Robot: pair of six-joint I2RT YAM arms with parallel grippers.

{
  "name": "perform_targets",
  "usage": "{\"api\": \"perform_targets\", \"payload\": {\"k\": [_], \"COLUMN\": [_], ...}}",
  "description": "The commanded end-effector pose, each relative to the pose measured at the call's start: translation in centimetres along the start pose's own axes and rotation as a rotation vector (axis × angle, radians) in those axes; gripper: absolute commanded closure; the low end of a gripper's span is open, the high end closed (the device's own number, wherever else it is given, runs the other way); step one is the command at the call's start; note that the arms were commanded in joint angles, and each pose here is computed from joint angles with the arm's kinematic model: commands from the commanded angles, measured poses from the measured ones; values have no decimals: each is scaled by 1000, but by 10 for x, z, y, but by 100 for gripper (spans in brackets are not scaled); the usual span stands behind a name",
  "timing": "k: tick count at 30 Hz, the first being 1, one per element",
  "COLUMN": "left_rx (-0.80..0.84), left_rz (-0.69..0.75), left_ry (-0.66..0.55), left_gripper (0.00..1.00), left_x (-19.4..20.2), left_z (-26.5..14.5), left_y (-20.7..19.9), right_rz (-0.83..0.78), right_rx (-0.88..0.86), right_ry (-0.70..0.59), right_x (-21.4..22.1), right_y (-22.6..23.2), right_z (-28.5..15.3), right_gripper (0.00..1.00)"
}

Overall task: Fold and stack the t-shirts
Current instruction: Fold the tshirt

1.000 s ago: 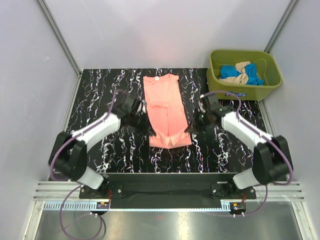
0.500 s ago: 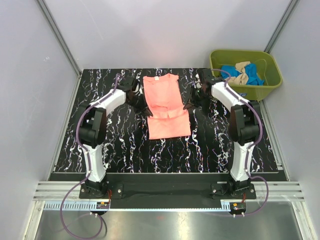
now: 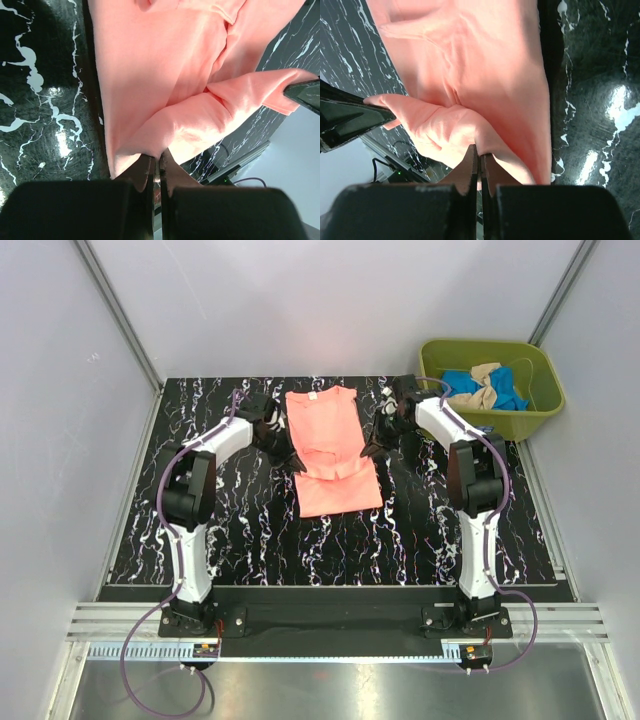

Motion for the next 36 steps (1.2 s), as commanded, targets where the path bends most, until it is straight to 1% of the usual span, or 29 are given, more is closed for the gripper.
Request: {"api": "perform_targets", "payload": {"k": [1,2,4,7,12,14,15,16,24,27,36], "left_rx": [45,44,51,61,56,56,61,62,104,117,126], "left_rz": [-18,-31,-37,-44,-54,-59,-58,-60,-40,-40,-62], "left_ry": [-3,-6,-11,-8,-12,-17,-23,-24,-70,-66,-70], "left_gripper": [100,98,94,92,93,96,100,100,100,100,100], "left_x": [-9,-11,-14,-17,-23,-24,-25,-25,-28,-31,-45], "left_z": [1,2,5,8,12,11,9,8,-13,-13,-7], "left_y": [-6,-5,-5,-7,-8,-7,-8,-8,-25,-31,-30], "right_rz": [-32,-31,-24,-13,3,3,8,4,-2,0,24], "right_rx": [-44,-44,-43,-35,-14,-16,-16,-17,-6,-12,-24], "right_ry": [-20,-23,-15,-17,-27,-38,-35,-46,-72,-74,-104], "right_x": [-11,-13,-14,-18,-22,-26,-26,-29,-34,-34,-48], "right_y": [8,8,5,2,-5,-5,-5,-4,0,2,-4], "right_z": [-4,-4,3,4,5,3,3,0,-16,-18,-15], "right_gripper": [99,97,96,96,96,96,97,98,100,100,100]}}
Point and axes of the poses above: each gripper's point midway between its finger pads, its own z axis out along the fingers, its own y axis along the line the jaws close on, x = y × z, the point moved 7 cm from there along -z, back along the fingers, and after that the axes turned 13 degrees about -z, right-handed, at the moved point
